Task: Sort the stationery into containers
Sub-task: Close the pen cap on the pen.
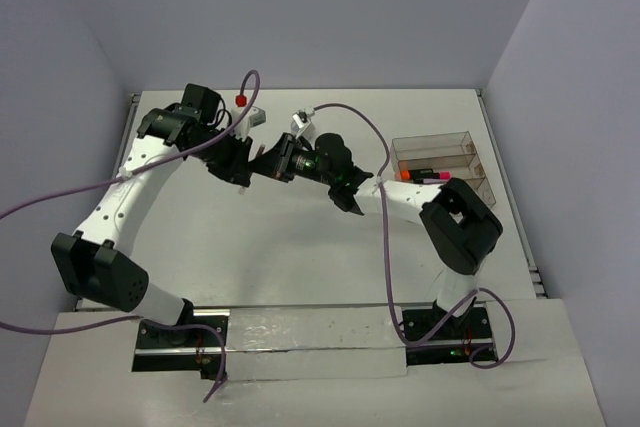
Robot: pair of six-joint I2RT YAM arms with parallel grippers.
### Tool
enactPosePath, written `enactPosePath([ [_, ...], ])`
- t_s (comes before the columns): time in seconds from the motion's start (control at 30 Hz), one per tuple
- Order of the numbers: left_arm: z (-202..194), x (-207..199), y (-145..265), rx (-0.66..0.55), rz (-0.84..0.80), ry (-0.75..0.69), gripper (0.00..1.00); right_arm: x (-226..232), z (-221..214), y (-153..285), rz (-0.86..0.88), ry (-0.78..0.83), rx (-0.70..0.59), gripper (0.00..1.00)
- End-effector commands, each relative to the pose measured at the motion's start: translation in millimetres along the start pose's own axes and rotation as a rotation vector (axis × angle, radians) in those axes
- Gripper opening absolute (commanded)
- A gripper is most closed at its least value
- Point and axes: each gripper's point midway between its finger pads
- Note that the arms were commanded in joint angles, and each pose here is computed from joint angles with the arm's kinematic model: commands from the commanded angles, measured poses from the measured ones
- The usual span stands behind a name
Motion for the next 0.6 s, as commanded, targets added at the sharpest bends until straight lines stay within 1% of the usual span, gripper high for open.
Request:
enactPosePath([
  [0.0, 111, -43, 21, -0.383, -0.193, -0.217, 0.00, 25, -78, 6, 0.106, -0.161, 0.288, 0.00],
  [0.17, 108, -27, -1, -0.336, -0.187, -0.190, 0.00, 10, -80, 9, 0.081, -0.208, 0.294, 0.00],
  [0.33, 113, -13, -8, -0.333, -0.168, -0.169, 0.00, -5, -74, 13, 0.054, -0.231, 0.274, 0.00],
  [0.37, 114, -11, -8, -0.336, -0.174, -0.167, 0.01, -6, -74, 13, 0.055, -0.233, 0.276, 0.00],
  [0.47, 117, -11, -10, -0.340, -0.195, -0.173, 0.09, -12, -75, 13, 0.047, -0.239, 0.279, 0.00],
  [0.57, 118, -10, -11, -0.345, -0.195, -0.171, 0.19, -16, -76, 13, 0.043, -0.246, 0.279, 0.00],
])
Point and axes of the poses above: each gripper's point midway between its finger pads, its own y axis back along the fingers, its own x axis along the line the jaws close on, z = x × y, and after that the axes turned 13 degrees about y, right-handed
